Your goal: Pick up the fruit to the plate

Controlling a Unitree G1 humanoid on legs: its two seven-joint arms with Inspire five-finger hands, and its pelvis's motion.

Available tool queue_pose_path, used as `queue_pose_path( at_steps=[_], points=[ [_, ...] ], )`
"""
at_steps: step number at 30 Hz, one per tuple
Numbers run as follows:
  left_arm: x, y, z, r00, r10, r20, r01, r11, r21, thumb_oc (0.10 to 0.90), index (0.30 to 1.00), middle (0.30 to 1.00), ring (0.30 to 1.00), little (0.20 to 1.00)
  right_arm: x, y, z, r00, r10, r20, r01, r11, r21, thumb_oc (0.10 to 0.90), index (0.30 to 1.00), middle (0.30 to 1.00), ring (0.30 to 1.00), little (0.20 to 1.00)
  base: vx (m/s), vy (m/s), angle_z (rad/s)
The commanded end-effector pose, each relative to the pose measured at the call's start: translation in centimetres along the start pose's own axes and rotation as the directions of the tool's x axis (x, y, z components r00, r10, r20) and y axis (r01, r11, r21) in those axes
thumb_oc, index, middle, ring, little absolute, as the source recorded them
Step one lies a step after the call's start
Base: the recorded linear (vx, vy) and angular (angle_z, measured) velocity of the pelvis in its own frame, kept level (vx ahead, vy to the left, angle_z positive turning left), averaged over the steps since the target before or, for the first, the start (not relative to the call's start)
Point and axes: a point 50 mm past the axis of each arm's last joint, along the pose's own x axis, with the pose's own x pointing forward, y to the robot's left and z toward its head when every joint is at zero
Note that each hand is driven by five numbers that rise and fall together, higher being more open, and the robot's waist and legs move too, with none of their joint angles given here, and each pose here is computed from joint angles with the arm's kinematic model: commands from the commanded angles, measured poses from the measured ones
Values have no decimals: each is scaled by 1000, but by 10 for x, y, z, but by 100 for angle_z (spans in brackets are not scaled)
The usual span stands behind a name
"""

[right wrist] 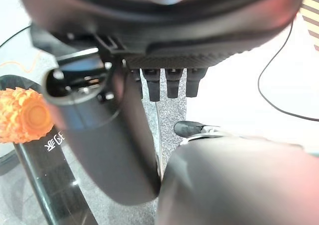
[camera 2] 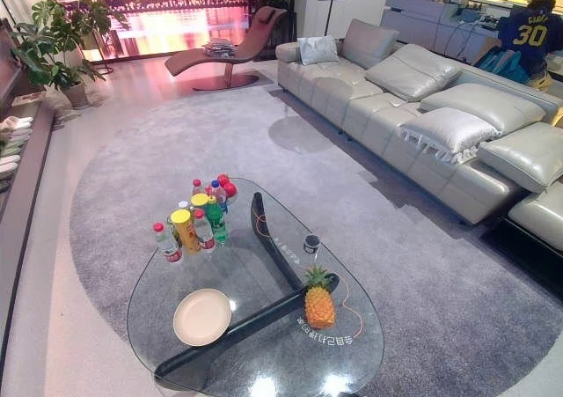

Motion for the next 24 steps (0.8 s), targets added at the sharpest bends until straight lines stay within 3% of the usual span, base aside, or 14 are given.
queue_pose_path(
  at_steps=[1, 24],
  points=[
    [-1, -14, 10, 1000, -29, -3, 29, 1000, 12, 800, 900, 900, 900, 900, -1, 1, -28, 992, -23, -125, 14, 997, -73, 800, 900, 900, 900, 900, 0, 0, 0],
    [0, -8, 9, 1000, -7, 20, 7, 1000, 26, 800, 900, 900, 900, 900, -1, -7, -29, 992, -69, -109, 59, 994, -92, 800, 900, 900, 900, 900, 0, 0, 0]
  ],
)
